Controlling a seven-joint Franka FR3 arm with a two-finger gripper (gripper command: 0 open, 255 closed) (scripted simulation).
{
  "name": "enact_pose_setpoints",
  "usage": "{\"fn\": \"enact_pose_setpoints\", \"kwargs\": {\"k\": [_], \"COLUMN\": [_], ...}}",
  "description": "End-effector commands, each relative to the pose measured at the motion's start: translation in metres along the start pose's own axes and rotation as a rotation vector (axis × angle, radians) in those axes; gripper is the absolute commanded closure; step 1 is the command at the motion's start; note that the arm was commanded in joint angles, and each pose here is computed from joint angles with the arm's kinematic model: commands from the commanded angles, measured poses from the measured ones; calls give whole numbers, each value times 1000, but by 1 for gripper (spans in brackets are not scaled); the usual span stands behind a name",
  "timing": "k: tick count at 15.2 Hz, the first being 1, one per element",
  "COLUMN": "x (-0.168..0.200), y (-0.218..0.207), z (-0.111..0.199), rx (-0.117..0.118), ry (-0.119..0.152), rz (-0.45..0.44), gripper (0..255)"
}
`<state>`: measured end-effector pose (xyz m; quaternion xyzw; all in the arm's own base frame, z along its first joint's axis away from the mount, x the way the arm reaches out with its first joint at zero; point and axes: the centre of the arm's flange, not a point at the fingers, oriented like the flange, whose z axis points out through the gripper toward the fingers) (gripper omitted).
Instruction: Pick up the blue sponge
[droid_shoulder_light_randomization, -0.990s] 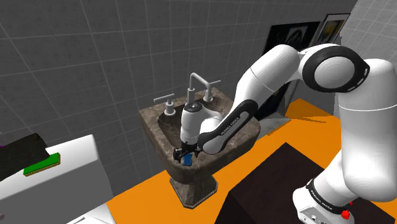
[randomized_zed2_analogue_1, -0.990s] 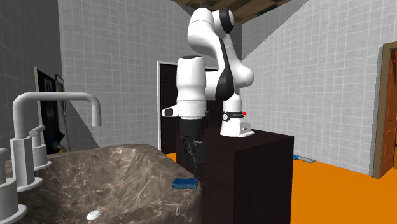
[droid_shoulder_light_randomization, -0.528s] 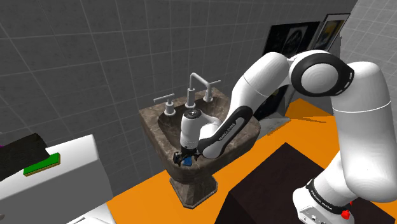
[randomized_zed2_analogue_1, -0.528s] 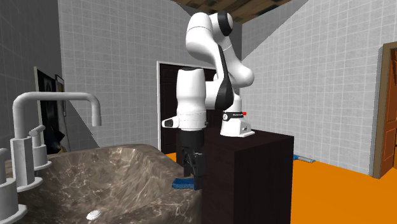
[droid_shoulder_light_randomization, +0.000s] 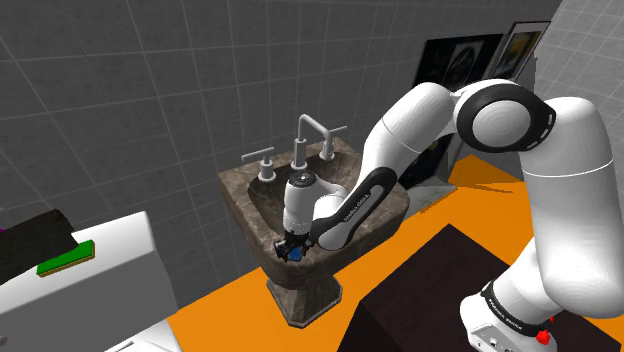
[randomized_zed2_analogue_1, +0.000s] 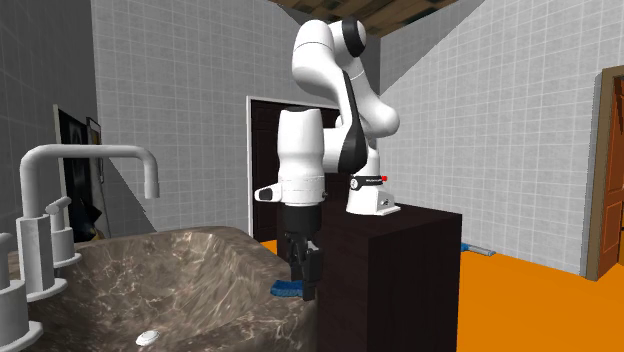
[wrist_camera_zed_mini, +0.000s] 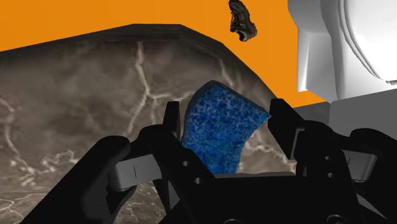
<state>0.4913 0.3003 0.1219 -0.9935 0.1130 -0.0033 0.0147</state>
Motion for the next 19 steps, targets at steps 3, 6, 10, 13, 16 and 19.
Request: {"fn": "enact_pose_setpoints", "kwargs": {"k": [3,6,10,13,16,19], "x": [0,0,1,1,1,1], "y": [0,0,-1,-1,-2,-2], "z": [-4,-20,-41,-57,-73,-79], "rx": [0,0,0,0,0,0], "ry": [1,1,1,1,1,1], "rz": [1,1,1,1,1,1], "gripper": [255,255,255,255,255,255]}}
